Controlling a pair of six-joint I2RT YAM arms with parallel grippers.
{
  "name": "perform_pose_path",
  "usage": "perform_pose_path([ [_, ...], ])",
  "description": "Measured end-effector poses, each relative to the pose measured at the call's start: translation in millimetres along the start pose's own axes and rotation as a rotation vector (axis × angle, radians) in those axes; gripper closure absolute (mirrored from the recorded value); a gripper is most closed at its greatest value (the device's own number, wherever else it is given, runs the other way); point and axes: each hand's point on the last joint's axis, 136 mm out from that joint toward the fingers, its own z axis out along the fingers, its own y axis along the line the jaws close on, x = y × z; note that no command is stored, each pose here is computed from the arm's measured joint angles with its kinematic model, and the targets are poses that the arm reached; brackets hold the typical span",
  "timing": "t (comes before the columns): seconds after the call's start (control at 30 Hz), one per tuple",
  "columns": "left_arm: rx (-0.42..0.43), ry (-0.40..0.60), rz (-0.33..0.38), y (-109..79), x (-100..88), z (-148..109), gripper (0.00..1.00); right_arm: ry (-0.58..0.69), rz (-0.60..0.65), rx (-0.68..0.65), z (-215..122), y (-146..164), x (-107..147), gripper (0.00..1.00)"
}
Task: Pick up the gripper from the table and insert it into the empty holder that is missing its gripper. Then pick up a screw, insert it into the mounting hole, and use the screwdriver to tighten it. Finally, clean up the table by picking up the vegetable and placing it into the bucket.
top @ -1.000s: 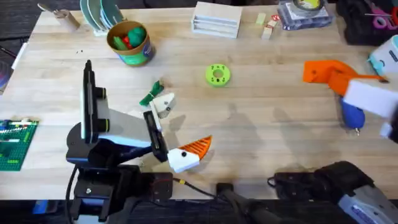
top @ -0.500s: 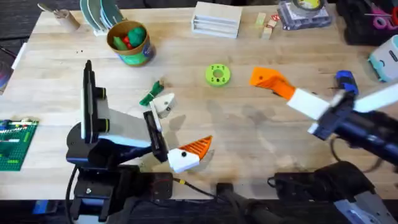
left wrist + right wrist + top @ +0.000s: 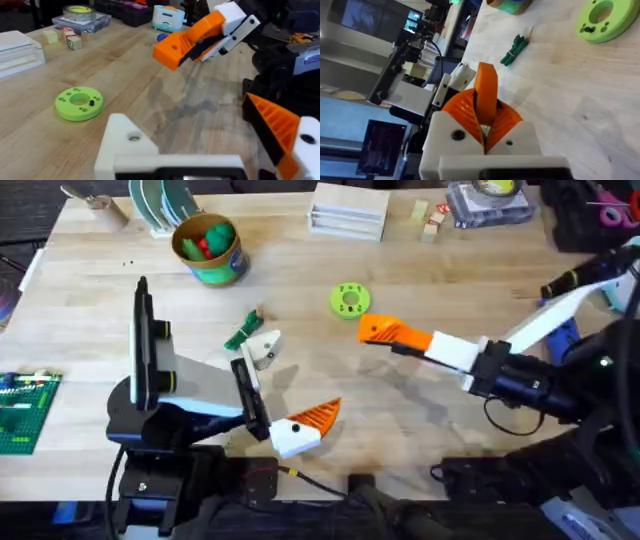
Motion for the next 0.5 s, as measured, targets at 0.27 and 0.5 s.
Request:
perform_pose_path([
  [0.27, 0.0, 0.0, 0.0, 0.0, 0.0, 0, 0.008, 0.113, 0.114, -0.031, 16, -3, 12, 0.992],
  [0.5, 0.0, 0.0, 0.0, 0.0, 0.1, 0, 0.008, 0.223, 0.164, -0.089, 41, 4, 25, 0.992],
])
